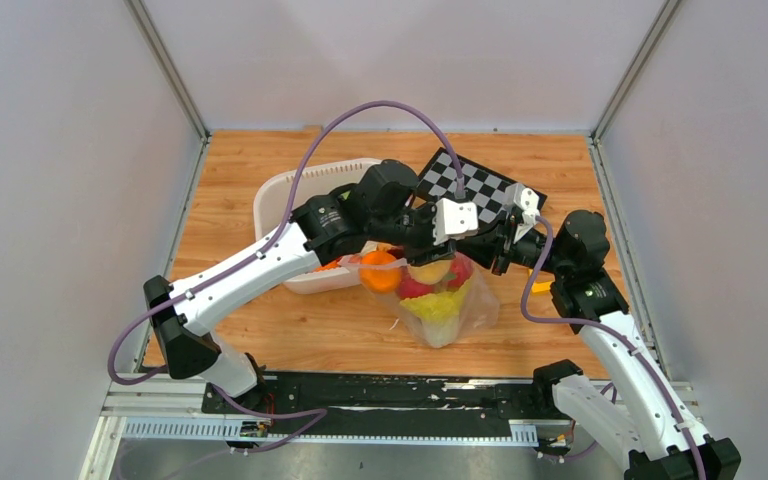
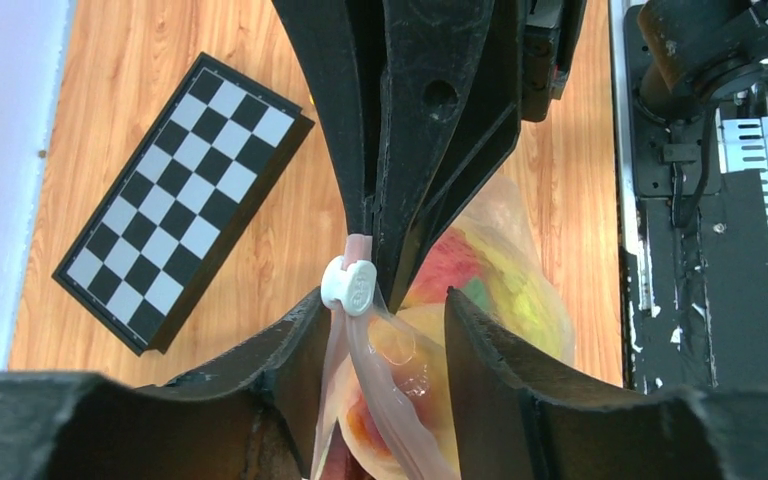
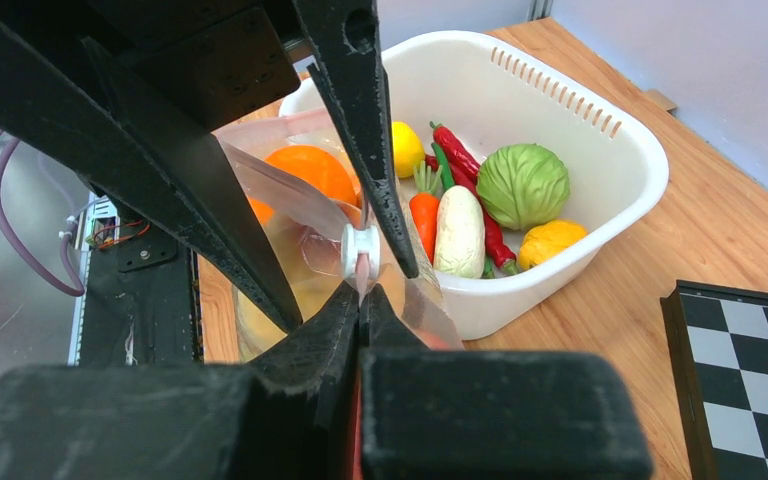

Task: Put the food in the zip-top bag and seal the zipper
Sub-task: Zip the zipper food storage bag at the center of the board.

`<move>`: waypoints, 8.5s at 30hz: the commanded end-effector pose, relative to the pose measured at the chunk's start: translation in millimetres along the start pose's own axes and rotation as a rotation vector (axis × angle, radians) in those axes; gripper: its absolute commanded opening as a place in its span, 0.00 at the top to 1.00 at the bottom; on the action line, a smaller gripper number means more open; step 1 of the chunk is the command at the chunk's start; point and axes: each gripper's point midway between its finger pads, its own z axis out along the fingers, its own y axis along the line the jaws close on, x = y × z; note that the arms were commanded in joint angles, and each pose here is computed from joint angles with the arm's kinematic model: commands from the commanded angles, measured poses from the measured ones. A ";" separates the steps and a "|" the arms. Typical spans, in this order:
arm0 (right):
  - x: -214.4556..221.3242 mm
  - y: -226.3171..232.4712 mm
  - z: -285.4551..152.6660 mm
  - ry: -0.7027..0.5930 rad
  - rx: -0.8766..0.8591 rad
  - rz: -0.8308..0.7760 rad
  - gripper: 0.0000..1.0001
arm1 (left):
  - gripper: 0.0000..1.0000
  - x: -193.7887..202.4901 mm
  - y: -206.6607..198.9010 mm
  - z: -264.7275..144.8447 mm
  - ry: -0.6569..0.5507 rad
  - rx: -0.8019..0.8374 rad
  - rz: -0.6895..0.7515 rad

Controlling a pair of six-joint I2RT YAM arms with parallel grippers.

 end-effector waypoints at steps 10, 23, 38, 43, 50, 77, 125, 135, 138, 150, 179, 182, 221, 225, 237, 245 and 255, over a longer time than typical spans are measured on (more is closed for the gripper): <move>-15.9 1.3 -0.2 -0.036 -0.014 -0.063 1.00 | 0.74 -35.1 -8.5 -19.7 -0.108 0.065 0.027; -14.4 1.8 -0.8 -0.030 -0.015 -0.062 1.00 | 0.65 -44.7 -8.6 -18.8 -0.153 0.070 0.019; -11.9 1.2 -0.8 -0.021 -0.014 -0.060 1.00 | 0.69 -48.2 -5.2 -24.2 -0.172 0.035 0.022; -12.3 0.7 -1.0 -0.021 -0.010 -0.064 1.00 | 0.87 -47.6 -4.1 -25.2 -0.169 0.029 0.020; -14.0 -3.6 -2.0 -0.026 0.024 -0.059 1.00 | 1.00 -35.5 -1.7 -23.0 -0.123 0.011 0.016; -23.8 -25.1 -11.2 -0.068 0.203 -0.060 1.00 | 1.00 57.7 -1.6 -73.1 0.042 -0.153 -0.111; -24.2 17.2 29.5 0.125 -0.294 -0.079 0.85 | 1.00 -23.4 2.3 -64.8 -0.158 -0.002 -0.077; -31.2 -1.9 20.9 0.068 -0.071 -0.142 1.00 | 1.00 12.1 0.3 -68.2 -0.065 -0.062 -0.092; -31.9 -6.2 17.9 0.071 -0.025 -0.135 1.00 | 1.00 26.9 -1.5 -78.2 -0.029 -0.105 -0.090; -33.5 -19.1 15.3 0.054 0.068 -0.129 1.00 | 1.00 63.2 -10.8 -94.8 0.066 -0.156 -0.093; -32.1 -34.4 -0.5 0.054 0.196 -0.131 1.00 | 1.00 112.4 -22.7 -139.2 0.152 -0.262 -0.171; -30.9 -35.9 -2.2 0.058 0.209 -0.125 1.00 | 1.00 115.5 -24.3 -142.4 0.161 -0.269 -0.176; -24.1 -38.1 -7.9 0.056 0.240 -0.101 1.00 | 0.93 120.7 -24.8 -141.4 0.118 -0.312 -0.233; -27.3 -36.3 -8.8 0.038 0.244 -0.097 1.00 | 0.68 103.3 -20.7 -132.4 0.016 -0.307 -0.246; -38.6 -70.4 -29.2 0.033 0.489 -0.111 1.00 | 0.15 82.2 3.8 -138.9 -0.108 -0.440 -0.269; -54.3 -71.5 -22.6 0.101 0.430 -0.166 1.00 | 0.03 86.3 23.7 -159.3 -0.186 -0.636 -0.336; -60.4 -79.0 -45.1 -0.012 0.596 -0.159 1.00 | 0.01 96.1 26.0 -151.2 -0.202 -0.659 -0.414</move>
